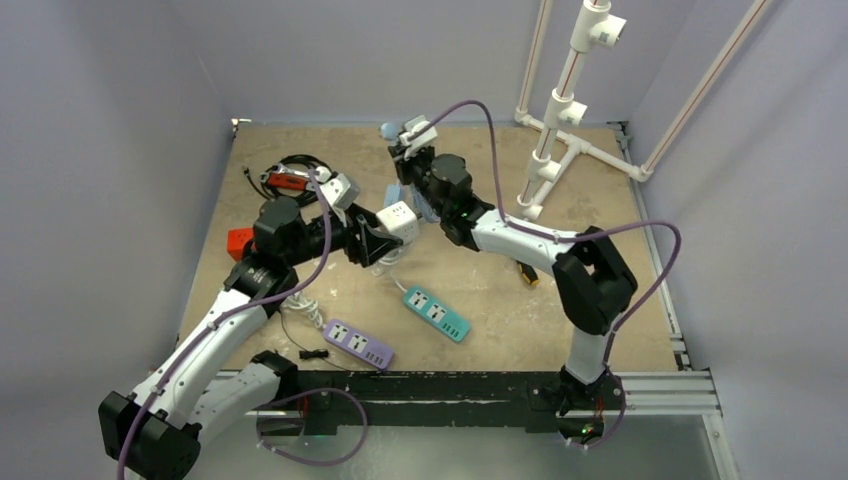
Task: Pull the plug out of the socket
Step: Place the socket at the center of the board.
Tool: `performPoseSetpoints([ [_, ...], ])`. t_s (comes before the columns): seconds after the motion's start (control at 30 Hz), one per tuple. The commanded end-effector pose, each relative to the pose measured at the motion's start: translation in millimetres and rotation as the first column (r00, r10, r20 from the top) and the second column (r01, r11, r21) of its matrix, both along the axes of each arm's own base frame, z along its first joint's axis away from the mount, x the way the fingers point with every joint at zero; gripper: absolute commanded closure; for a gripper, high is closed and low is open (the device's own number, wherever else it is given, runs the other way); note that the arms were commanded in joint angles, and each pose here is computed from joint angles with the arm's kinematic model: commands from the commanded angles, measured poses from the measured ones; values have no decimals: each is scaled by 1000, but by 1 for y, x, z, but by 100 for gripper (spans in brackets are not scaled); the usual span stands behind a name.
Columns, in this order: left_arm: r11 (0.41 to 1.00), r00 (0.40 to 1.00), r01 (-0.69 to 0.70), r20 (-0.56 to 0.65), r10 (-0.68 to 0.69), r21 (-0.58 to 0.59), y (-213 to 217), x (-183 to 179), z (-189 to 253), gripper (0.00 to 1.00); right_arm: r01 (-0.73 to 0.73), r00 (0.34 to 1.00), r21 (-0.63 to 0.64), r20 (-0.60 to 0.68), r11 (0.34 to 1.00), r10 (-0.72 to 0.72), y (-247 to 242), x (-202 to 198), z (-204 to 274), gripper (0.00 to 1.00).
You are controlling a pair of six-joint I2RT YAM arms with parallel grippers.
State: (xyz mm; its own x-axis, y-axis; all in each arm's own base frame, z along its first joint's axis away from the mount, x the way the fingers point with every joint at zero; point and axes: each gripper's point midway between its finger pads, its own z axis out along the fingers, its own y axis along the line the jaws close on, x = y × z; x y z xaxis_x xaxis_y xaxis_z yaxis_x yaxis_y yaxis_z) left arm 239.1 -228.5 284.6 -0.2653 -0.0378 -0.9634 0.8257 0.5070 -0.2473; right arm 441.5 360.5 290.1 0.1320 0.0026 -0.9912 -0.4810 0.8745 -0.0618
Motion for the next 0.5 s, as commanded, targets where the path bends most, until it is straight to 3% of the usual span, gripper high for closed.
performPoseSetpoints([
  [0.0,988,978,142,162,-131,-55,-15,-18,37,100,-303,949,-63,68,951,307,65,-21,27,100],
  [0.3,976,965,216,159,-208,-38,-26,-28,30,100,-599,797,-104,26,794,604,147,-50,17,100],
  [0.4,976,966,216,154,-209,-32,-27,-27,28,100,-624,779,-90,1,776,626,160,-47,7,100],
  [0.47,976,966,218,150,-211,-31,-28,-27,27,100,-612,790,-84,-19,786,613,165,-39,-4,93],
])
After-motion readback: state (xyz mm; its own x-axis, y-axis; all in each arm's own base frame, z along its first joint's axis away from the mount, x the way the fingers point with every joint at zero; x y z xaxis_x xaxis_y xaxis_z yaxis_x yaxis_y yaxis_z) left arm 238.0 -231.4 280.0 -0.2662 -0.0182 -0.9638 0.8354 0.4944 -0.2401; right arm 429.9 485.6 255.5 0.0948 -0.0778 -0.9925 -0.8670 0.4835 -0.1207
